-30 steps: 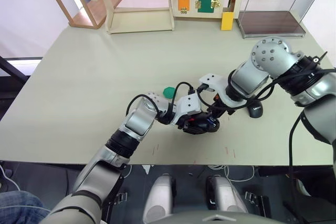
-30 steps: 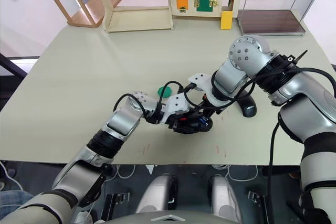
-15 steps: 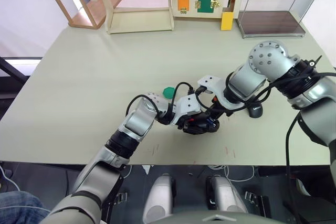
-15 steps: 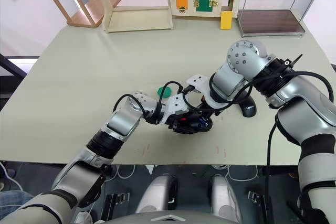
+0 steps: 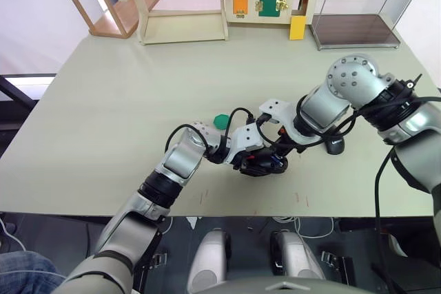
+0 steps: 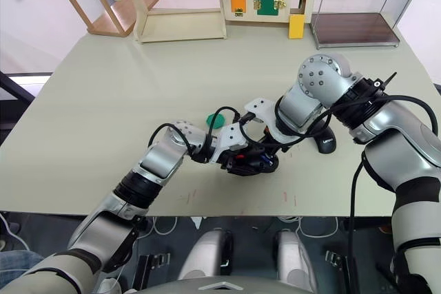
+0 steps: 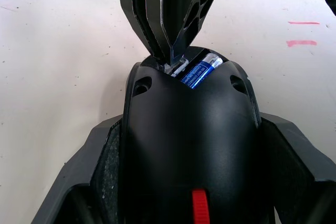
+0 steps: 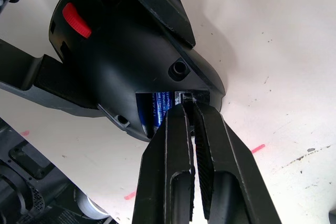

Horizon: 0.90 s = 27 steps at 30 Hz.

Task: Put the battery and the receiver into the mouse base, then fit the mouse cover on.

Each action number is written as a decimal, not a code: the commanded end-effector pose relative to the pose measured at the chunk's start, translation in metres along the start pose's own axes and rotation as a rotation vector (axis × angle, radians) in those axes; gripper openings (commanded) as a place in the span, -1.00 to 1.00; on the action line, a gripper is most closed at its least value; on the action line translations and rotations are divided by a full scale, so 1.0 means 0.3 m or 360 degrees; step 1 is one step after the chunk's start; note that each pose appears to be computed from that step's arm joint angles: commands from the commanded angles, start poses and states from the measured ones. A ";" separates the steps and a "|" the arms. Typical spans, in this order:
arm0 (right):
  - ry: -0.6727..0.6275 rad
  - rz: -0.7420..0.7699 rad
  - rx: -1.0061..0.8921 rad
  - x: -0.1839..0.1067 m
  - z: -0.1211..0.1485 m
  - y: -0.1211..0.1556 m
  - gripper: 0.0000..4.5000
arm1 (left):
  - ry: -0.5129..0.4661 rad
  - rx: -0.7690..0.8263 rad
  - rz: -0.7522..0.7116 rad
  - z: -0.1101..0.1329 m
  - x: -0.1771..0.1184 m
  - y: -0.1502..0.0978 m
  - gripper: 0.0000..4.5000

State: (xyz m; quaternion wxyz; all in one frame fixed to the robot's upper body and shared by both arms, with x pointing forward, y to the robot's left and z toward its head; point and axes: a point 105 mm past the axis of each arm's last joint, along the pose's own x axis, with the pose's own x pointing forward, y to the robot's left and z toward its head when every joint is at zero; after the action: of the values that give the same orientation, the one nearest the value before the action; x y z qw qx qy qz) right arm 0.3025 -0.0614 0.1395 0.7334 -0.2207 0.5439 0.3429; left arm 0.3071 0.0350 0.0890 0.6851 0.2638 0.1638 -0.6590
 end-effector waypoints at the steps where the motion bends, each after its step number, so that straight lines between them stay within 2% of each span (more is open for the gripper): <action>1: 0.0003 0.0080 -0.0027 -0.003 -0.009 0.028 -1.00 | 0.0070 -0.0062 -0.0050 -0.047 0.030 -0.029 0.32; 3: 0.0000 0.0083 -0.0028 -0.004 -0.009 0.028 -1.00 | 0.0071 -0.0064 -0.0048 -0.047 0.030 -0.029 0.32; 5: -0.0017 0.0072 -0.0037 -0.008 -0.005 0.027 -0.71 | 0.0068 -0.0064 -0.0047 -0.046 0.031 -0.028 0.32; 7: -0.0027 0.0071 -0.0042 -0.012 -0.002 0.027 -0.51 | 0.0070 -0.0063 -0.0049 -0.047 0.031 -0.028 0.32; 9: -0.0031 0.0077 -0.0045 -0.015 0.000 0.029 -0.18 | 0.0070 -0.0064 -0.0050 -0.048 0.030 -0.029 0.32; 12: -0.0033 0.0082 -0.0048 -0.016 0.000 0.030 0.41 | 0.0072 -0.0063 -0.0051 -0.048 0.031 -0.029 0.32; 27: -0.0113 0.0098 -0.0023 -0.076 -0.024 0.001 0.41 | 0.0076 -0.0065 -0.0056 -0.051 0.033 -0.028 0.32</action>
State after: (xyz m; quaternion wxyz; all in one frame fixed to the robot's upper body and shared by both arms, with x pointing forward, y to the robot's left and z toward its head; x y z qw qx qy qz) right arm 0.2978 -0.0728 0.1490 0.7375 -0.2047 0.5348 0.3581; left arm 0.3066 0.0357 0.0890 0.6834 0.2643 0.1642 -0.6604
